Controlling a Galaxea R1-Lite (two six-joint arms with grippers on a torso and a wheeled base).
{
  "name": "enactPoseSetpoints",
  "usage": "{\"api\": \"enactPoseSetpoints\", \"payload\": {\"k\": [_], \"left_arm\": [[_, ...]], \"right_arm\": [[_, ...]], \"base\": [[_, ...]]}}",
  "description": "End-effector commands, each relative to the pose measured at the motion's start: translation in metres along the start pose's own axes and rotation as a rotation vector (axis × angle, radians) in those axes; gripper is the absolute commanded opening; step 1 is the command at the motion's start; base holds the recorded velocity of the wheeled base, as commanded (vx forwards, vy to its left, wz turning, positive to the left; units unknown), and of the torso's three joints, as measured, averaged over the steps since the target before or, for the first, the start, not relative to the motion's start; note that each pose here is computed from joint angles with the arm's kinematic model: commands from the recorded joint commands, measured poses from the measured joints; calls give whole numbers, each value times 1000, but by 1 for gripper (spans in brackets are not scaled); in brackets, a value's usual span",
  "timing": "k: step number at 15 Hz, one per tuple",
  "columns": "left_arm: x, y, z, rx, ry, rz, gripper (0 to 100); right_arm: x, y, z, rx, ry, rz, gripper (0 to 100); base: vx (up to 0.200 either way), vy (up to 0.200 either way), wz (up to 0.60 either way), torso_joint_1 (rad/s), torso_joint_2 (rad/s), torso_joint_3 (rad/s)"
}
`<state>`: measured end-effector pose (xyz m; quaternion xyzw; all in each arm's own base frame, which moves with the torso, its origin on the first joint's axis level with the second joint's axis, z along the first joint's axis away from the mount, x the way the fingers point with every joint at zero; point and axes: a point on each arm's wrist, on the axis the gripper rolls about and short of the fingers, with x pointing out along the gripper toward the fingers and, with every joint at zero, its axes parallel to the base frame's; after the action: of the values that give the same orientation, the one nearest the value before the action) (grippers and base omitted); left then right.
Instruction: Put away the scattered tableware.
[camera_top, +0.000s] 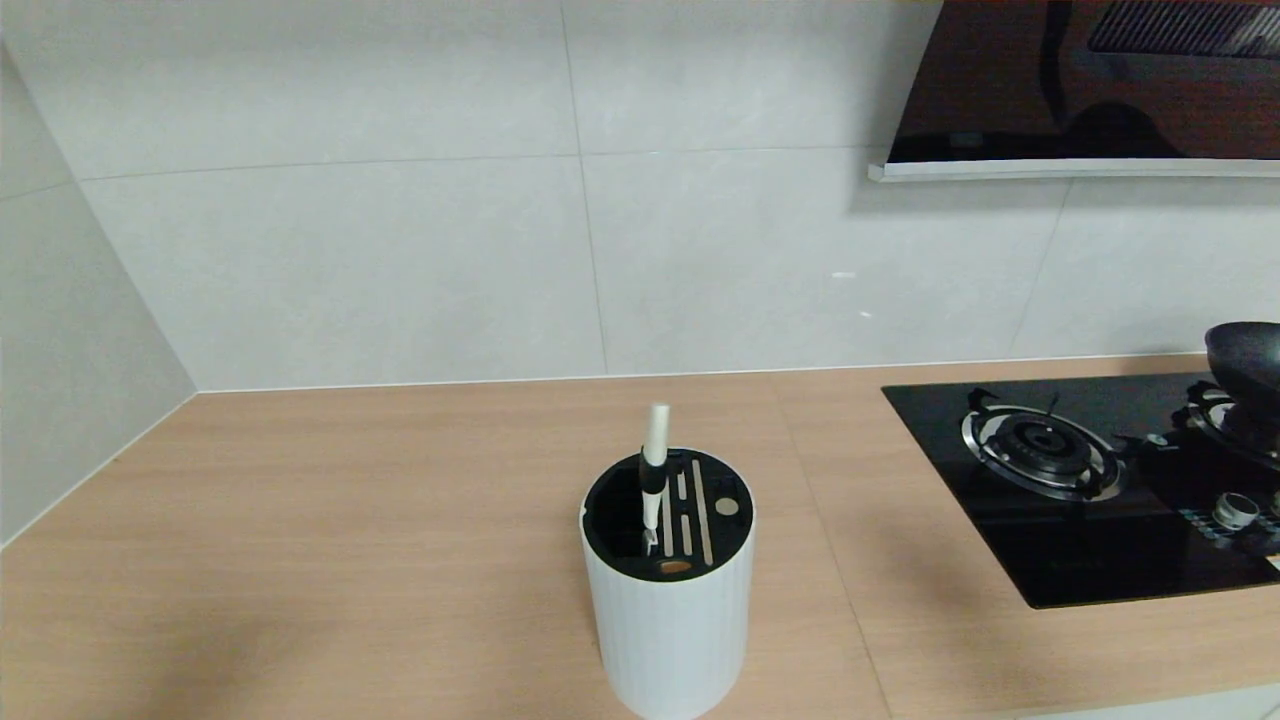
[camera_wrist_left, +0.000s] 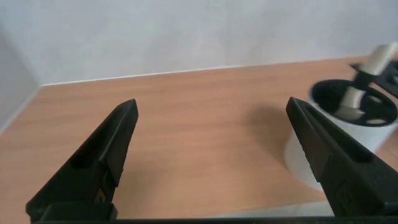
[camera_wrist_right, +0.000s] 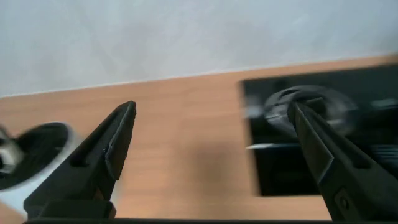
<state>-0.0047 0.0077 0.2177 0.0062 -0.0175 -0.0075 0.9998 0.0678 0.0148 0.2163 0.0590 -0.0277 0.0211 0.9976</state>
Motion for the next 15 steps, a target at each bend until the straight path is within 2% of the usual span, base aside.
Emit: {"api": "enactPoseSetpoints", "payload": {"k": [1,3,5,7,8,9,10,12,13,14,15], "left_arm": [[-29,5,-8,-17,-89,91,100],[-45,4,-26,-10,-120,150,100],[-50,2,-43,-6,-126,167,100],[-49,0,-51,3,-120,210,100],[-56,-3,-58,13,-148,243,100],[-57,-4,-69,43,-142,237,100],[-50,-4,-80,52,-103,242,100],[-41,-5,-96,42,-69,240,100],[-34,-5,-110,39,-47,218,100],[-28,-6,-123,42,-29,183,100],[-23,-7,-135,43,-18,154,100]], "right_arm": [[-77,-20,-8,-44,-181,-112,100],[-118,-25,-21,-127,-308,-137,100],[-122,-23,-25,-179,-320,-200,100],[-128,-20,-32,-194,-344,-214,100],[-130,-19,-48,-211,-336,-195,100],[-123,-21,-60,-208,-292,-200,100],[-115,-23,-75,-202,-233,-197,100],[-101,-27,-114,-167,-95,-162,100],[-99,-28,-128,-136,4,-114,100],[-99,-28,-129,-77,19,-104,100],[-99,-28,-131,-69,34,-97,100]], "base": [[0,0,0,0,0,0],[0,0,0,0,0,0],[0,0,0,0,0,0],[0,0,0,0,0,0],[0,0,0,0,0,0],[0,0,0,0,0,0],[0,0,0,0,0,0],[0,0,0,0,0,0],[0,0,0,0,0,0],[0,0,0,0,0,0],[0,0,0,0,0,0]]}}
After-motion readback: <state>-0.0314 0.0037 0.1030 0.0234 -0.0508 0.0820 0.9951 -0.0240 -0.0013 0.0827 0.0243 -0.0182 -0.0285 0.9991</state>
